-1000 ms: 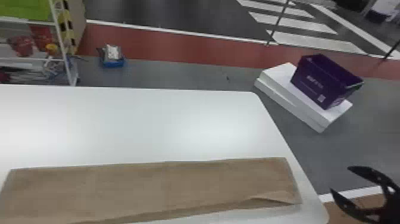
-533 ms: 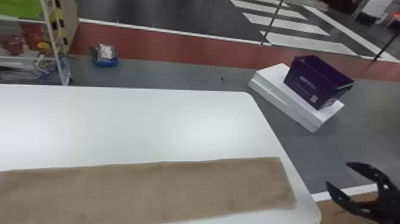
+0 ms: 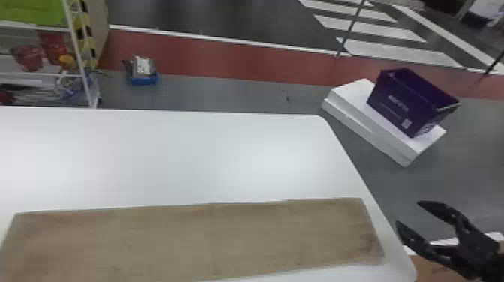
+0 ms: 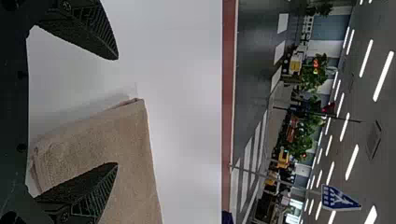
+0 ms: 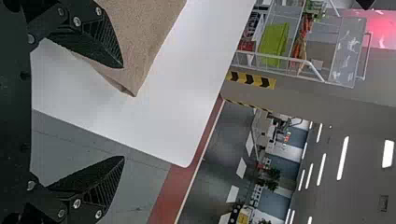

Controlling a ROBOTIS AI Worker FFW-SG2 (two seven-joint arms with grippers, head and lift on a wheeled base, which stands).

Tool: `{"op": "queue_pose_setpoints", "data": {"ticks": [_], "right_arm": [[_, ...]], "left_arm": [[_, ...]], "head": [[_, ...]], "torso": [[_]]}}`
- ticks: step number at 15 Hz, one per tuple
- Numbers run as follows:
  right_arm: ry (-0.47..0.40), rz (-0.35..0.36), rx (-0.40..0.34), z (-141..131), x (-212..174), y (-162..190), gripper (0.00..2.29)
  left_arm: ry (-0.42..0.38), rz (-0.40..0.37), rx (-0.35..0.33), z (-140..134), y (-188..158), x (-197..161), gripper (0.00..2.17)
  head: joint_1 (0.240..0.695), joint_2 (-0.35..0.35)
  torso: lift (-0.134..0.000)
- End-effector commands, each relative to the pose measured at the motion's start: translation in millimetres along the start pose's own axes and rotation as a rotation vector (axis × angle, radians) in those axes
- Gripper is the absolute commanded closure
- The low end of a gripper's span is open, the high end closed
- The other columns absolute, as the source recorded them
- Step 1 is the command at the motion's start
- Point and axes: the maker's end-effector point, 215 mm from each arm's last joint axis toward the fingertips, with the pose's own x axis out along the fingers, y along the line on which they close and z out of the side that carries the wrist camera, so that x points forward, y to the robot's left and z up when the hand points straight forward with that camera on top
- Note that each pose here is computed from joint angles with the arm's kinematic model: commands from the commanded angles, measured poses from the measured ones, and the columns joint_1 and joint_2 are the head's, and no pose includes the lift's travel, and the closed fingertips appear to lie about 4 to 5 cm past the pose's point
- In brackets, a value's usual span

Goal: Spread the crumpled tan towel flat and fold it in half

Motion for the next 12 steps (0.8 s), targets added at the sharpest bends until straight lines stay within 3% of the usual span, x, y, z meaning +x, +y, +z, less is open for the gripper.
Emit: {"op": "queue_pose_setpoints", "data": {"ticks": [1,4,7,9,12], "right_arm": [[-0.023,0.005,0.015,4,18,13,0.22],[-0.021,0.022,0.09,2,37,32,0.22],[0.011,0.086,0.144,10,65,74,0.21],[0.039,0.065,0.202,9,75,67,0.21],[0.049,0.044,0.21,8,77,58,0.21]], "left_arm": [[-0.001,-0.024,0.0,2,-17,8,0.09],[-0.005,-0.012,0.001,3,-25,23,0.09],[-0.009,-0.026,0.005,8,-39,32,0.09],[0.011,-0.053,0.011,2,-61,36,0.09],[0.033,-0.104,-0.005,-8,-86,38,0.15]], "head": [[0.695,-0.277],[0.695,-0.267],[0.695,-0.23],[0.695,-0.208],[0.695,-0.235]], "torso": [[-0.124],[-0.124],[-0.124],[-0.124],[-0.124]]}}
